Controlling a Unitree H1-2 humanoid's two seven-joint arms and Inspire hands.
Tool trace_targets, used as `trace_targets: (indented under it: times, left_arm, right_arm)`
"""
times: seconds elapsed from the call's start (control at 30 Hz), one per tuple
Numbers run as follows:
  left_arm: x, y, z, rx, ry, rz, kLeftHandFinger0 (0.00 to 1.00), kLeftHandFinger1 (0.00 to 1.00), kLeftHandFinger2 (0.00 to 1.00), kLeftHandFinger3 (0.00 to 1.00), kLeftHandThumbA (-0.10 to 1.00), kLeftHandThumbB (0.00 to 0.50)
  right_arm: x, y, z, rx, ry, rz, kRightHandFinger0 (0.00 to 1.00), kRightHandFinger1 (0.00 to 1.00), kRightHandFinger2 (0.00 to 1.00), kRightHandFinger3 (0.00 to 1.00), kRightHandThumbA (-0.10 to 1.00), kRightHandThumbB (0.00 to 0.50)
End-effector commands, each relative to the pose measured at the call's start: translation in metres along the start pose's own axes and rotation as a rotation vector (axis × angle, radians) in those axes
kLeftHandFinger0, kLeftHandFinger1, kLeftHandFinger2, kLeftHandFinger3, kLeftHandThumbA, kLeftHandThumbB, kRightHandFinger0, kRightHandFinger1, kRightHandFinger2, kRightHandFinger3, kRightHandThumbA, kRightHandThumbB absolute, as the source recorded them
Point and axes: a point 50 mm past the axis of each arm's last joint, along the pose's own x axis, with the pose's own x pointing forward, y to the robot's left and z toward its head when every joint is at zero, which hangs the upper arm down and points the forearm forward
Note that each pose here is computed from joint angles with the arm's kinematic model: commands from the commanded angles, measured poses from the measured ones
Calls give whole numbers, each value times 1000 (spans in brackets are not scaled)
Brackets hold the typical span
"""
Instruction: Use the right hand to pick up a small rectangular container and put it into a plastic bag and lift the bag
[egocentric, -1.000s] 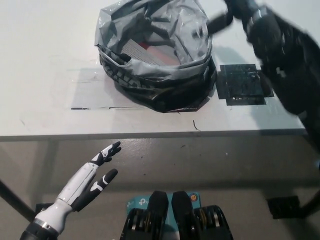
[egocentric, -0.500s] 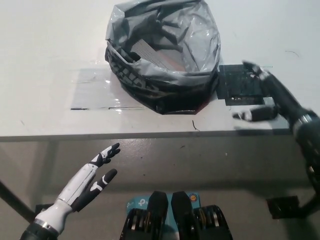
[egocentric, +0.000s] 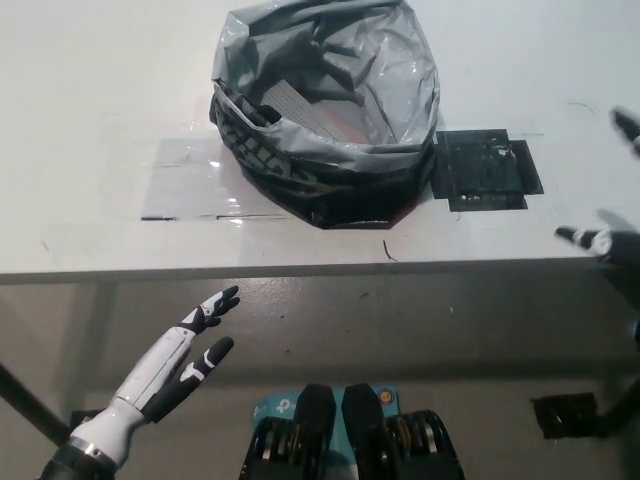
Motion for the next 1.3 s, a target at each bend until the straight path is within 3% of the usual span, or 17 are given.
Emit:
trace_targets:
  times: [0.0,0.07,0.13,0.2,0.3,0.4,0.5,0.93,1.17,1.27]
  left_arm:
    - [9,26,15,37,-63,93,1000,1000,1000,1000,1000,165]
    - [7,23,15,25,-55,94,1000,1000,1000,1000,1000,161]
    - [3,20,13,18,-46,86,1000,1000,1000,1000,1000,164]
    - [-7,12,8,14,-25,69,1000,1000,1000,1000,1000,167]
    - [-14,8,5,7,-14,60,1000,1000,1000,1000,1000,146]
    - [-22,1,1,13,2,43,1000,1000,1000,1000,1000,160]
    - [-26,-2,-3,3,20,38,1000,1000,1000,1000,1000,166]
    - [-45,-13,-9,-10,64,-3,1000,1000,1000,1000,1000,150]
    - [-54,-13,-11,-14,73,-4,1000,1000,1000,1000,981,109]
    - [-65,-22,-12,-27,87,-12,1000,1000,1000,1000,958,86]
  right_arm:
    - [-116,-54,159,147,-1048,-427,1000,1000,1000,1000,1000,414]
    - [-120,-21,149,176,-937,-392,1000,1000,1000,1000,1000,343]
    - [-127,8,135,207,-768,-322,1000,1000,1000,1000,1000,366]
    - [-129,50,93,173,-568,-245,1000,1000,1000,1000,1000,266]
    - [-125,80,58,204,-463,-183,1000,1000,1000,1000,1000,225]
    - [-123,108,14,167,-350,-100,1000,1000,1000,1000,1000,266]
    - [-119,132,-19,211,-263,-38,1000,1000,1000,1000,1000,264]
    - [-143,151,-51,222,-142,49,1000,1000,1000,1000,1000,257]
    - [-129,153,-48,205,-148,91,1000,1000,1000,1000,1000,280]
    - [-117,154,-43,196,-171,87,1000,1000,1000,1000,942,289]
